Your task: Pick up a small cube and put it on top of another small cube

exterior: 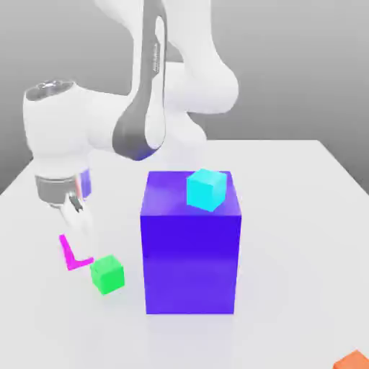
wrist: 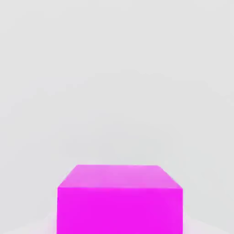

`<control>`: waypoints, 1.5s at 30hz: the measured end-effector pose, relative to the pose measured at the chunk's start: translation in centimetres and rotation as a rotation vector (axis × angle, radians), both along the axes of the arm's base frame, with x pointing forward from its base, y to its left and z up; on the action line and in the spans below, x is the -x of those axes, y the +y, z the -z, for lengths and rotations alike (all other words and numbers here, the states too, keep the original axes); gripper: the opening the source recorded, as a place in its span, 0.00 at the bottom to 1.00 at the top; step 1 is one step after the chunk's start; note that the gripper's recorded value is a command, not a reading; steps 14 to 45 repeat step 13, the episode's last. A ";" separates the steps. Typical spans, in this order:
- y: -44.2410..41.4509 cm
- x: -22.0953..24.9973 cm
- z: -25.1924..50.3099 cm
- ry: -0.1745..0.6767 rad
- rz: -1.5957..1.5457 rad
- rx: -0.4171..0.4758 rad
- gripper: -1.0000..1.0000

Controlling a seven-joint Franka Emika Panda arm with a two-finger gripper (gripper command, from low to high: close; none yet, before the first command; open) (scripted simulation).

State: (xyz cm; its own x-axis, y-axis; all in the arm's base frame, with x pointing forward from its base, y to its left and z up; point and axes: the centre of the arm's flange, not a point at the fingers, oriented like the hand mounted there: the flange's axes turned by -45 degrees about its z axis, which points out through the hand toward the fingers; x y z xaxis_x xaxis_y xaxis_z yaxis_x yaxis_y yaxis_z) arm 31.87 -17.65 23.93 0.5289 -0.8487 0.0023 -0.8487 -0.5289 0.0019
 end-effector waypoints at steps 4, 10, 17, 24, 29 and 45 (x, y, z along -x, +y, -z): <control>1.7 2.0 0.7 -0.001 -0.045 -0.003 0.00; 1.9 2.1 5.7 -0.002 -0.052 -0.003 1.00; 2.1 2.1 5.7 -0.002 -0.058 -0.003 1.00; 2.1 2.1 5.7 -0.002 -0.058 -0.003 1.00; 2.1 2.1 5.7 -0.002 -0.058 -0.003 1.00; 2.1 2.1 5.7 -0.002 -0.058 -0.003 1.00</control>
